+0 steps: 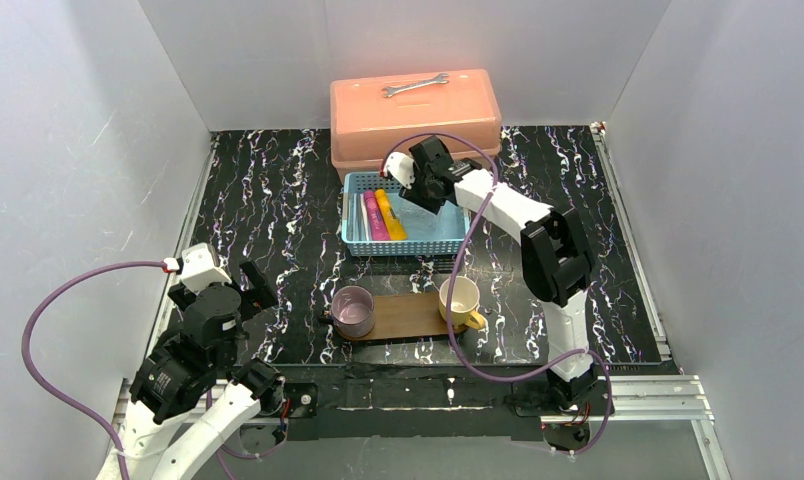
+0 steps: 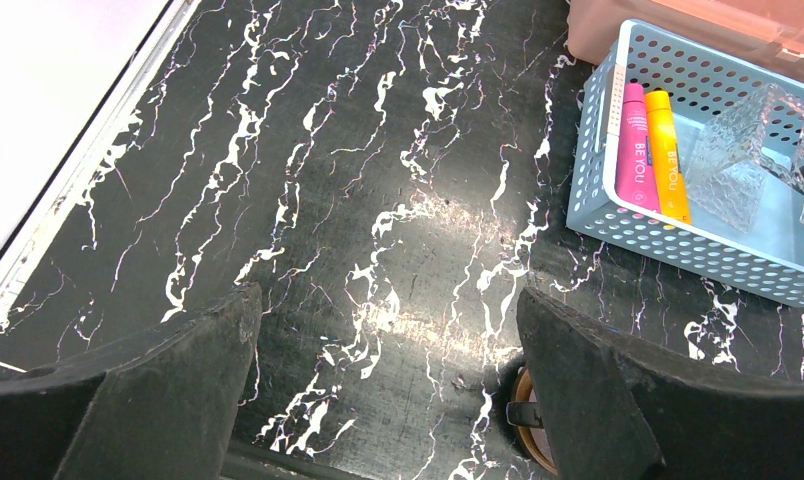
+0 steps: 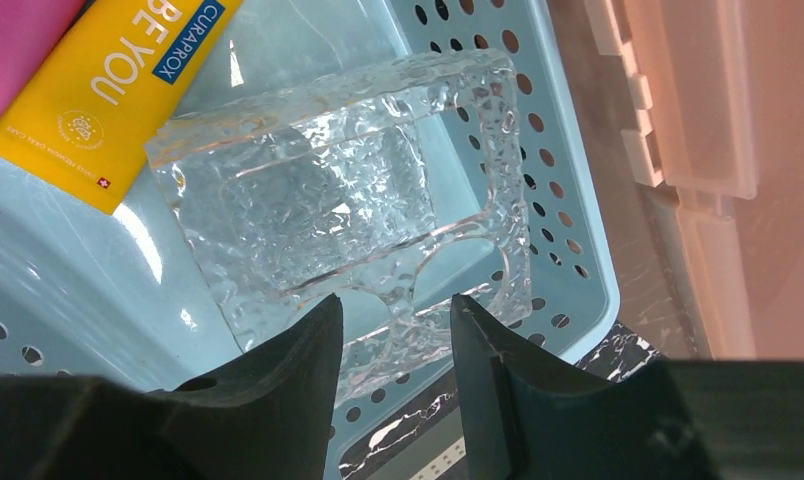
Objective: Prepare toiletry sets of a toothbrush and toothpaste on the tray
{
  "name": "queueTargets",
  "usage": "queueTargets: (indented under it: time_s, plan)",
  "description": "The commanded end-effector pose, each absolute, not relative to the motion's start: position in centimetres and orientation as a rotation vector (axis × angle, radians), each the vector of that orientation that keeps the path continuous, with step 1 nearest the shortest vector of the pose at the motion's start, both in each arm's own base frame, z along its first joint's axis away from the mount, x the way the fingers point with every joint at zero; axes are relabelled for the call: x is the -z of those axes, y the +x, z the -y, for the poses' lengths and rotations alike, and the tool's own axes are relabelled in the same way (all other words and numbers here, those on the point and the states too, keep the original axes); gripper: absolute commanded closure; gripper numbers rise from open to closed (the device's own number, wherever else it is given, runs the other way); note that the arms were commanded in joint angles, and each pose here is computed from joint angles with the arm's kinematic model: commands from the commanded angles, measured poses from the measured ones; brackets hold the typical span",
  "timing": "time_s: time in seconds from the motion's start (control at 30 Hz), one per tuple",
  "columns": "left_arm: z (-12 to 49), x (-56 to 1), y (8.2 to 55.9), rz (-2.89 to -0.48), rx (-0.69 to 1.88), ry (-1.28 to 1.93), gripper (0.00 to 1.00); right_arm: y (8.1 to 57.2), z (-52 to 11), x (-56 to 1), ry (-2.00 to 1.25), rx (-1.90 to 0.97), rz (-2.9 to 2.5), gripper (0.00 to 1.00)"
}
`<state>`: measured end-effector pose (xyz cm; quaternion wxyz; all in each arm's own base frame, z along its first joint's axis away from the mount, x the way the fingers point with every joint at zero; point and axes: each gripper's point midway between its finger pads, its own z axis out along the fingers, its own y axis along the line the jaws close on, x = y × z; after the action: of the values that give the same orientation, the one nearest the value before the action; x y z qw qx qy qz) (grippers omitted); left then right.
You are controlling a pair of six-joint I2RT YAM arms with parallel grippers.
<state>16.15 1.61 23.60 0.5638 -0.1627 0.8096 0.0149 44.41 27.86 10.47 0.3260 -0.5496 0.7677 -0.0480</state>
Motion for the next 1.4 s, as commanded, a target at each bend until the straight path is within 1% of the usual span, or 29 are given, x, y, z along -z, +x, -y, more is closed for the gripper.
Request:
queueTargets:
  time_s: [0.0, 0.47, 0.77, 1.0, 1.13, 1.23, 1.37]
  plan:
    - [-1.7, -23.2, 16.3, -1.912, -0.059, -0.375, 0.01, 45.3, -28.6, -12.3, -1.43, 0.041, -1.974, 0.49]
    - [-1.6, -23.2, 16.4, -1.919, -0.059, -0.37, 0.01, 44.9, -28.2, -12.1, -1.429, -0.055, -2.015, 0.52]
    - [-1.6, -23.2, 16.4, -1.921, -0.063, -0.368, 0.01, 44.7, -28.9, -11.2, -1.433, -0.133, -2.037, 0.57]
    - [-1.6, -23.2, 16.4, -1.92, -0.064, -0.37, 0.01, 44.7, -28.7, -11.2, -1.432, -0.127, -2.042, 0.68]
    - [-1.6, -23.2, 16.4, -1.92, -0.063, -0.368, 0.01, 44.7, -28.4, -11.6, -1.423, -0.101, -2.04, 0.76]
    - [-1.6, -23.2, 16.4, -1.918, -0.062, -0.371, 0.01, 44.6, -28.2, -11.6, -1.42, -0.098, -2.047, 0.84]
    - [-1.6, -23.2, 16.3, -1.917, -0.059, -0.372, 0.01, 44.3, -28.1, -12.2, -1.394, -0.105, -2.057, 0.98]
